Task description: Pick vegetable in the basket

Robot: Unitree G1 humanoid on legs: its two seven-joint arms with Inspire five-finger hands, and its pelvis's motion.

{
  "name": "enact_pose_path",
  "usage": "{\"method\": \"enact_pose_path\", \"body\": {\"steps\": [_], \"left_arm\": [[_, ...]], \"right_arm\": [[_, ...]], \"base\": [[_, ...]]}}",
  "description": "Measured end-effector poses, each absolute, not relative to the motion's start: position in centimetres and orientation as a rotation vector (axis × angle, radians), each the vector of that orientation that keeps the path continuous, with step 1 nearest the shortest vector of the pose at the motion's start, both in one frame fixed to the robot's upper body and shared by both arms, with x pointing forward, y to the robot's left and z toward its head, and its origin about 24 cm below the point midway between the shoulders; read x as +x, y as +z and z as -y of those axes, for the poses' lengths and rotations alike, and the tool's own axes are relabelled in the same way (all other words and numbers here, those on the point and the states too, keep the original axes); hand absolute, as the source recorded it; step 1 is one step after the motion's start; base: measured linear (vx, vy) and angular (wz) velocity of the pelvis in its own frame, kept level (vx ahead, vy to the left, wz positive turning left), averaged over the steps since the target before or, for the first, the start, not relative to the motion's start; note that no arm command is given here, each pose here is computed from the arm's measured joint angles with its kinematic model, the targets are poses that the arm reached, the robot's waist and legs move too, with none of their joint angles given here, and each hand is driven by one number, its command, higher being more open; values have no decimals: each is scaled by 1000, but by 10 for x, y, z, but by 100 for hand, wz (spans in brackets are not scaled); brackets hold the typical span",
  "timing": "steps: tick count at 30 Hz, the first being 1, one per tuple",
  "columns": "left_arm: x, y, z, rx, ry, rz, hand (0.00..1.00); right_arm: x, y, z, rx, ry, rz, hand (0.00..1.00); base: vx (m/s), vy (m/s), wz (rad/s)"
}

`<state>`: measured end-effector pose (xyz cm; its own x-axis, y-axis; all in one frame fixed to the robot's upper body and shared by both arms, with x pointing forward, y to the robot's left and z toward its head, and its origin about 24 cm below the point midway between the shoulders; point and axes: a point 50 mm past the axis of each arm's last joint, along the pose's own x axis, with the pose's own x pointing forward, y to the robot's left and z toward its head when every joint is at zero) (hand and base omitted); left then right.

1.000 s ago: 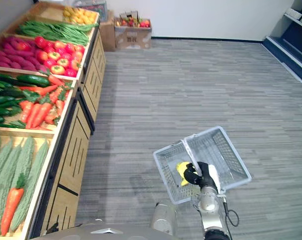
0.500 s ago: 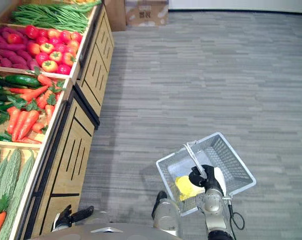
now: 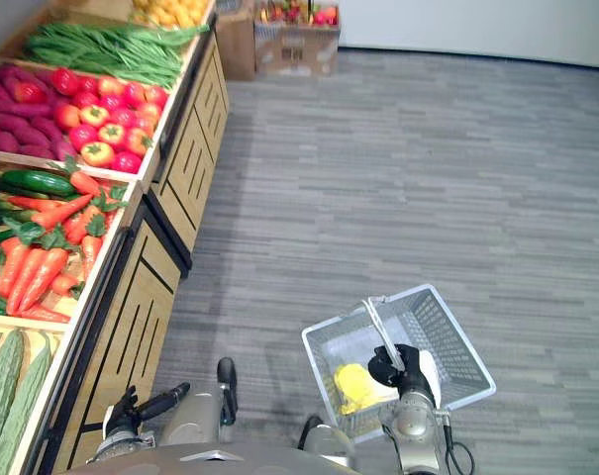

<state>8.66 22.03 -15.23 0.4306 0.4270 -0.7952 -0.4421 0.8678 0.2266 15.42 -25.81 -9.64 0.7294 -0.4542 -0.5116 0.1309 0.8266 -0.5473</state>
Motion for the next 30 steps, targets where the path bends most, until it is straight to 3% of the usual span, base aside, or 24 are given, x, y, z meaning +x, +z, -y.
{"method": "enact_pose_path", "body": {"steps": [7,12,19,23,30], "left_arm": [[40,-160,-233,78,562,-1152,100],[60,-154,-239,87,563,-1075,100],[60,-150,-251,89,619,-1055,100],[48,-162,-220,3,600,-1138,100],[51,-158,-231,22,631,-1103,100]], "right_arm": [[171,-94,240,-580,-223,-635,0],[172,-89,239,-573,-230,-604,0],[171,-92,229,-528,-216,-596,0],[167,-90,246,-544,-265,-617,0],[160,-98,249,-541,-264,-671,0]], "base": [[339,170,-28],[350,-42,79],[278,-336,60],[252,-350,35],[199,-191,43]]}}
